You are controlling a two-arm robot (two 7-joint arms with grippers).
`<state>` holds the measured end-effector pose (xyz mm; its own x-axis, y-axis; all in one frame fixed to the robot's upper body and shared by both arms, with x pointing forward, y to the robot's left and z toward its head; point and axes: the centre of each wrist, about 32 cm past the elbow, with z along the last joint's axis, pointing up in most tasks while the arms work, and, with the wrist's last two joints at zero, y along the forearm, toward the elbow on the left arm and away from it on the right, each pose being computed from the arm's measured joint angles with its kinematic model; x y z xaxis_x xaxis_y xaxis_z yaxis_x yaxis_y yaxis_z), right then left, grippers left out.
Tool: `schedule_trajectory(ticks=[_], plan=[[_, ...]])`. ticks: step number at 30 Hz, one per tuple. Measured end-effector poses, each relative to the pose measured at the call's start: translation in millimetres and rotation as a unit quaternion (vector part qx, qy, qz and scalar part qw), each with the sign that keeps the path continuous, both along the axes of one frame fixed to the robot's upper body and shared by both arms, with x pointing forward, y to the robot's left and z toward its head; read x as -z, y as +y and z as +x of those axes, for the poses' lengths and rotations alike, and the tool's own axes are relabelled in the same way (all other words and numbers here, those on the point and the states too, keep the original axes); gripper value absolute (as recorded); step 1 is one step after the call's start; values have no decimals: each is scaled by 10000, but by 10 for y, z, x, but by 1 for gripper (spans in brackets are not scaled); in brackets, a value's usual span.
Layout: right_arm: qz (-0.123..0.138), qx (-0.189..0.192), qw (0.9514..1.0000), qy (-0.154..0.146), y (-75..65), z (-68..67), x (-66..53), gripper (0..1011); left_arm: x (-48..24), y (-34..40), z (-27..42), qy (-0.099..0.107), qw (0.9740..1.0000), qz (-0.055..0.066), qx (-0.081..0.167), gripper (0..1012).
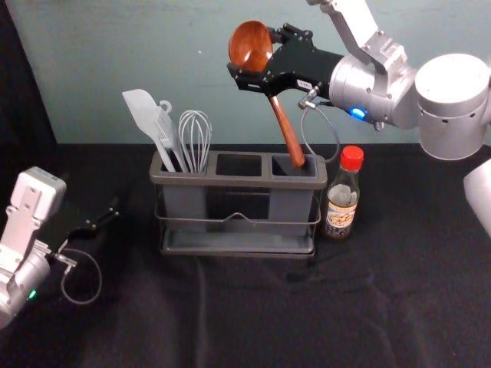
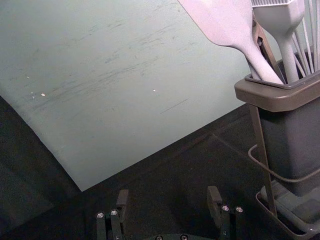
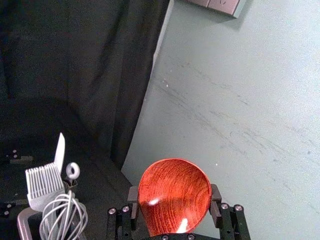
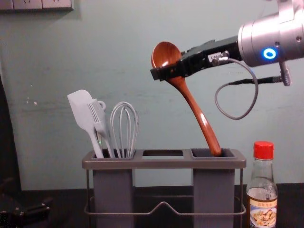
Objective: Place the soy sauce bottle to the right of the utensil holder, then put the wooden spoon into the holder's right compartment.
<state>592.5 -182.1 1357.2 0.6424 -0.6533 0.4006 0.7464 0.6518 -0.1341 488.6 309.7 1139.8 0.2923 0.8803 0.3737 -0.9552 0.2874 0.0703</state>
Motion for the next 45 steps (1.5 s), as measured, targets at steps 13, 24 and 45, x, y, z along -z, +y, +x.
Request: schedule_trajectory(ticks=[13,24,45], plan=[[-12,11,9998,208,-39,-94,83,836,0,0,0,0,10000,0,0,1012],[80,-215,9981,567,-244,-274,-2,836,0,0,0,0,10000,0,0,1011],[1,-209,9939,1085,-515,-478,92,835,0,0,0,0,10000,0,0,1011]])
